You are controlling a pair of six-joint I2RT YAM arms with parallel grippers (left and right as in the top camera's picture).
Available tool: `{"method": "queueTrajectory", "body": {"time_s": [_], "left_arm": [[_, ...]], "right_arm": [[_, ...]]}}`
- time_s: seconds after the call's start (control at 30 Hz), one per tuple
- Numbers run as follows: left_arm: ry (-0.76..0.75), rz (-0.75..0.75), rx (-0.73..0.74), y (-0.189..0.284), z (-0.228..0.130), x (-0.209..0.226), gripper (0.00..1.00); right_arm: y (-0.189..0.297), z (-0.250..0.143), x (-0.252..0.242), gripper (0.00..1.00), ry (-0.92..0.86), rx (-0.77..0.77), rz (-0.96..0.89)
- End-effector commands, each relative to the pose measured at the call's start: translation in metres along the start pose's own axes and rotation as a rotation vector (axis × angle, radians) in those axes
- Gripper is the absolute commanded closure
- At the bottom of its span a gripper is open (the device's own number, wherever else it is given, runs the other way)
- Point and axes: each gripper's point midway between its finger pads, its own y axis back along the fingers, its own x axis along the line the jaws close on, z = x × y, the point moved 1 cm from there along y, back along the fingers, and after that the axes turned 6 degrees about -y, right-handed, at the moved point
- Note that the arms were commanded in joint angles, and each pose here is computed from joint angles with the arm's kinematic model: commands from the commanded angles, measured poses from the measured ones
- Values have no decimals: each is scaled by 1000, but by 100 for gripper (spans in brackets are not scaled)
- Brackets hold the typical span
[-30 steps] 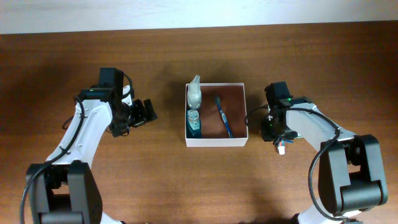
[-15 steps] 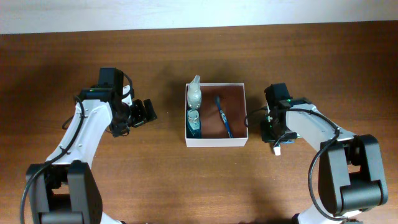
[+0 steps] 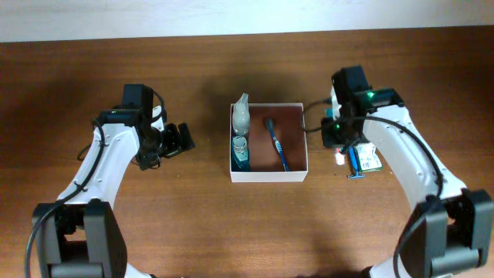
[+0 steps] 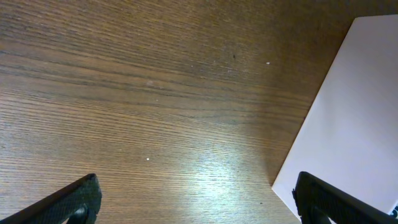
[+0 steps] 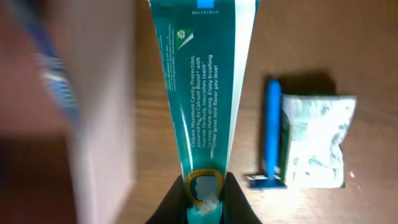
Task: Pack container
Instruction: 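Carry the toothpaste tube left and lower it into the box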
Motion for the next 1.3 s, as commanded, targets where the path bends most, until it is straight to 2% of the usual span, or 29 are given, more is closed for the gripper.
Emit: {"method": "queueTrajectory", "body": {"time_s": [0.0, 0.3, 0.47, 1.27], "left_arm": [[-2, 5, 3, -2, 2, 2, 1], [-2, 5, 3, -2, 2, 2, 1], [-2, 5, 3, -2, 2, 2, 1], [-2, 5, 3, -2, 2, 2, 1]], "right_arm": [[25, 6, 39, 89, -6, -54, 104], [28, 1, 105, 89, 54, -111, 181], [21, -3, 126, 89, 9, -115, 206], [-53, -12, 132, 89, -18, 2, 138]]}}
